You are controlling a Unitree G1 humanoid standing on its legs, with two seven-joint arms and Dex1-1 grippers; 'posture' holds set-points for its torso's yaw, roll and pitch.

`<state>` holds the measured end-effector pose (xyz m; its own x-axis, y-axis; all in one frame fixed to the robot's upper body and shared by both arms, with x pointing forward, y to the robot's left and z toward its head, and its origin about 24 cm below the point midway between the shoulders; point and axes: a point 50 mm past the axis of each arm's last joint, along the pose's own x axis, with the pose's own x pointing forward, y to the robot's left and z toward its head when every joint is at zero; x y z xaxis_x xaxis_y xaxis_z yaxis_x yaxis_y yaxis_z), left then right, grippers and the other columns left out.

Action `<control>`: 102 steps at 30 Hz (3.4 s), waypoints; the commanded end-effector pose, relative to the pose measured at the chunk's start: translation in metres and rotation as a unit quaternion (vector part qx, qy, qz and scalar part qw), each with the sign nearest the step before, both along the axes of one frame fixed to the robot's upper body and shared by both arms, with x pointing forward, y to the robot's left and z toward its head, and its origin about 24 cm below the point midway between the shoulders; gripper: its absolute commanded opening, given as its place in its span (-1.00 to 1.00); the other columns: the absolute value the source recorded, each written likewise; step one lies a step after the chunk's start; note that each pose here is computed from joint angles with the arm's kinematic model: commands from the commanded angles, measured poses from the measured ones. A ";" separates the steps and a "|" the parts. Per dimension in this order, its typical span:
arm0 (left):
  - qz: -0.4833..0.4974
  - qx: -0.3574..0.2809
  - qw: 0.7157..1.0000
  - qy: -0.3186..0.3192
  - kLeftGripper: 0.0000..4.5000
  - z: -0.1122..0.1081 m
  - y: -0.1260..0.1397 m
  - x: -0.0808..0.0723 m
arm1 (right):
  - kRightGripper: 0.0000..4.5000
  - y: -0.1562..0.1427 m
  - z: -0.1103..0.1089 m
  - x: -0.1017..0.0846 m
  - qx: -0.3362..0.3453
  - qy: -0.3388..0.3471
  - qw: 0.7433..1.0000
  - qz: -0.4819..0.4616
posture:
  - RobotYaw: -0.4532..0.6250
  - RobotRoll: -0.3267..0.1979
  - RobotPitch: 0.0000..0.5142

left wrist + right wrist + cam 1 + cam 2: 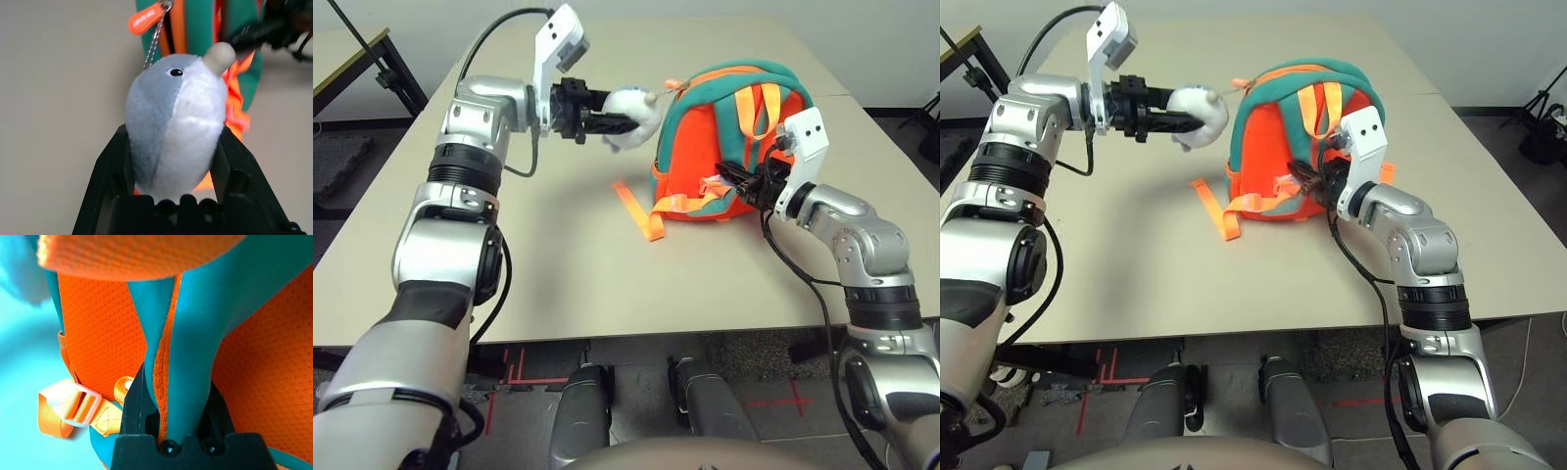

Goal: Put the pencil case into the backpack and zip it.

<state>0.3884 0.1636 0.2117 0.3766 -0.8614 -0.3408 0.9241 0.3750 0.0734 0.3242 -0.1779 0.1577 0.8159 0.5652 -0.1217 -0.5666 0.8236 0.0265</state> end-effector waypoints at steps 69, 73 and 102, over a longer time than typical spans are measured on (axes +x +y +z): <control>-0.034 0.034 0.994 0.099 1.00 -0.043 0.010 -0.015 | 0.97 -0.011 -0.001 -0.006 -0.008 0.048 0.999 0.009 | -0.44 0.25 -0.58; -0.035 0.032 0.994 0.097 1.00 -0.041 0.012 -0.019 | 0.99 -0.017 0.008 -0.009 -0.012 0.053 0.998 0.015 | -0.44 0.25 -0.58; 0.169 -0.088 0.981 0.043 1.00 -0.047 0.066 -0.032 | 0.99 -0.134 0.022 -0.028 0.010 0.047 0.979 -0.196 | -0.46 0.25 -0.51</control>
<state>0.3572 0.2248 0.1666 0.5775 -0.7687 -0.2749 0.7773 0.6207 -0.1027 0.2969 -0.2997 0.1864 0.9251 0.3162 -0.2102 -0.3007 0.9482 0.1030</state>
